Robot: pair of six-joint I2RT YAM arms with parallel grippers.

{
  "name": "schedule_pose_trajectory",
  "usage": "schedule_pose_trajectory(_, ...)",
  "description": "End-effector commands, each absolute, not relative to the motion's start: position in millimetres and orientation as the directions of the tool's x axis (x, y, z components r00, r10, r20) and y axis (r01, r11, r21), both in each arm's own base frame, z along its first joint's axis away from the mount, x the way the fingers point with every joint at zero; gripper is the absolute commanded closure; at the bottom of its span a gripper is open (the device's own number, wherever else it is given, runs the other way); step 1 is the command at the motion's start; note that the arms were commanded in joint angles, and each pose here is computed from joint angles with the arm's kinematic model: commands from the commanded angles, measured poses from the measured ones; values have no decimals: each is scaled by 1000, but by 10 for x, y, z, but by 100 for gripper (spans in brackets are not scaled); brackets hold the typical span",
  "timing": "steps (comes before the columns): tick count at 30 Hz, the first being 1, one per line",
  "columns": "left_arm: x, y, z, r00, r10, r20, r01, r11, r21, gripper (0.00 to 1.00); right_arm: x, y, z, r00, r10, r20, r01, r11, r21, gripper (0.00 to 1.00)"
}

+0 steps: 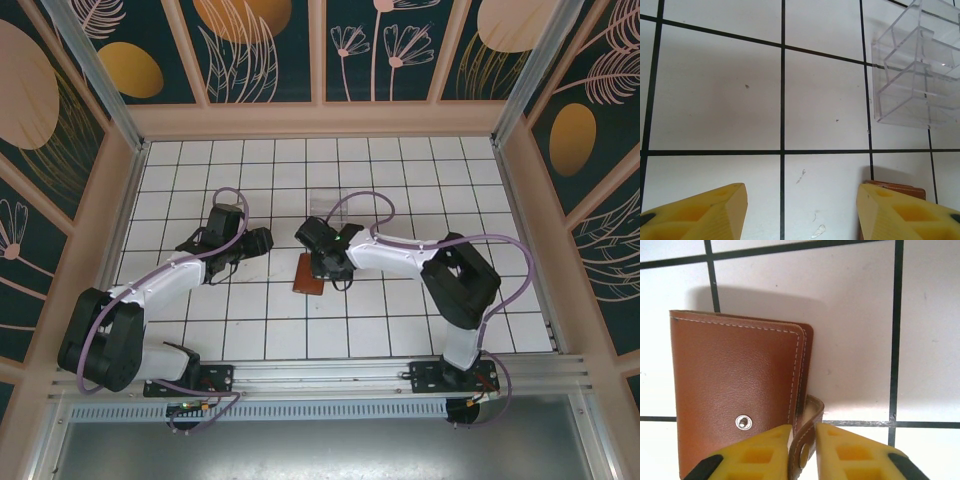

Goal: Take the credit cards out of the card holder

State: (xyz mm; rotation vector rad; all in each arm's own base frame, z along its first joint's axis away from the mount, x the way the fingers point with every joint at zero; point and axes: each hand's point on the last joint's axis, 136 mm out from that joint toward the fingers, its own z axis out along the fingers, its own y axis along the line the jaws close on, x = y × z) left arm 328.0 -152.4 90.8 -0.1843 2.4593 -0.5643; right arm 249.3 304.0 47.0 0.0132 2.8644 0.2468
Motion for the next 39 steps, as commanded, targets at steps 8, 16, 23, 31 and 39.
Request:
schedule_pose_trajectory(8,3197,-1857,1006,-850,-201,-487,75,869,-490,39,2574,3090,800,-941,54,-333,-17,979,205,96)
schedule_pose_trajectory(16,2938,-2123,917,-895,-158,-418,108,832,-545,41,2585,3320,1086,-932,62,-357,-54,950,307,100)
schedule_pose_trajectory(23,2883,-2158,834,-911,-138,-388,110,826,-553,41,2572,3439,1226,-926,45,-375,-91,937,337,100)
schedule_pose_trajectory(31,2886,-2238,833,-920,-114,-376,133,810,-572,39,2573,3496,1387,-912,47,-408,-116,924,365,100)
schedule_pose_trajectory(39,2890,-2314,859,-924,-97,-370,156,788,-596,29,2574,3493,1456,-904,50,-425,-125,918,375,100)
